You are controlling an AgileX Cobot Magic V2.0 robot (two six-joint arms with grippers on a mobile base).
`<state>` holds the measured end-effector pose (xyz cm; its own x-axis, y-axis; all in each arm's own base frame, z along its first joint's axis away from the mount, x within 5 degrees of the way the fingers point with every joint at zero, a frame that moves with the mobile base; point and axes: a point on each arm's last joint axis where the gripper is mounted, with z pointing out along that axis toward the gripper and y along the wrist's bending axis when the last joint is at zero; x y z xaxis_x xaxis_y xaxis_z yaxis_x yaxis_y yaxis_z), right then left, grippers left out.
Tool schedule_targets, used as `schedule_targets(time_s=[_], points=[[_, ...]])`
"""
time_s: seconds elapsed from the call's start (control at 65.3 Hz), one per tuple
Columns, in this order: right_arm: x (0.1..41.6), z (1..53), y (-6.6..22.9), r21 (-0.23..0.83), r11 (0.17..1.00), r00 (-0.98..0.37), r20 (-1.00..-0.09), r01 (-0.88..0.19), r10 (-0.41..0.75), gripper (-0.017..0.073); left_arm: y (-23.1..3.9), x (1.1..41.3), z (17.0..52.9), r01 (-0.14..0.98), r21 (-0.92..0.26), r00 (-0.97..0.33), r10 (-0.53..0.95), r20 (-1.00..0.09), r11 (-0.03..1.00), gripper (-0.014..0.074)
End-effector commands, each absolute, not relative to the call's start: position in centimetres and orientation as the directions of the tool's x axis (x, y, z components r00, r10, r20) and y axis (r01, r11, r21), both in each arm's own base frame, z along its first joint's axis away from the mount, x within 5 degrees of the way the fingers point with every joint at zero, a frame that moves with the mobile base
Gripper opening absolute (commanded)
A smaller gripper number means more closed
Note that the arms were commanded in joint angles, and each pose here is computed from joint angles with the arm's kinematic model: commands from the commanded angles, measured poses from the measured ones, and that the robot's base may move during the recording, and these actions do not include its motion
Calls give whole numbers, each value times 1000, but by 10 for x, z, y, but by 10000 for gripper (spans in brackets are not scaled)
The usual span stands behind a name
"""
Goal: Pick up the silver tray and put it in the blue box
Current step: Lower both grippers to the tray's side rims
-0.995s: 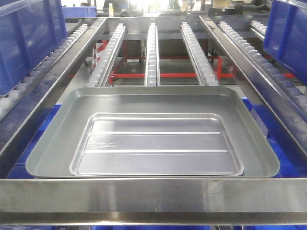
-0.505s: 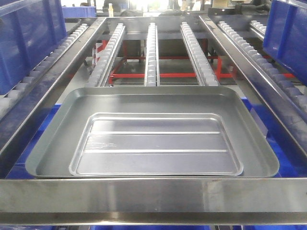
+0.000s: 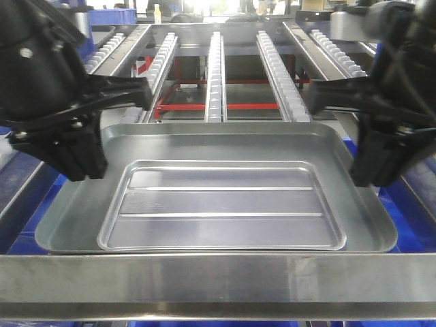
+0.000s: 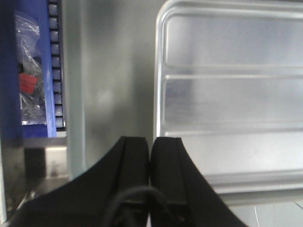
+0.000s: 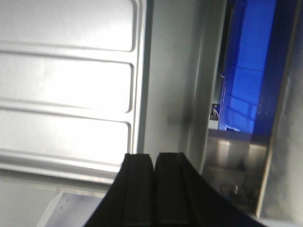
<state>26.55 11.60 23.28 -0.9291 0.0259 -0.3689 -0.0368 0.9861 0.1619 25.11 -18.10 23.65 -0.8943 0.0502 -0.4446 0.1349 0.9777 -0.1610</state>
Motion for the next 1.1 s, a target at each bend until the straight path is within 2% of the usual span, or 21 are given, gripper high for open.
schedule_targets(time_s=[0.0,0.337,0.95,1.011,1.087], points=[[282,252,124,210,977,-891,-451,-46,55,57,-189,257,254,145,-213,-867,21,-498,966,-6],[306,228,135,207,978,-909,-412,-23,66,57,-198,268,240,150,-204,-871,32,-491,967,-6],[306,228,136,206,978,-909,-412,-24,65,62,-199,270,237,163,-194,-864,45,-502,967,-6],[306,228,136,206,978,-909,-413,-24,65,102,-199,270,237,163,-195,-863,44,-503,967,-6],[306,228,136,206,978,-909,-413,-24,65,200,-199,270,237,163,-195,-863,44,-503,967,-6]])
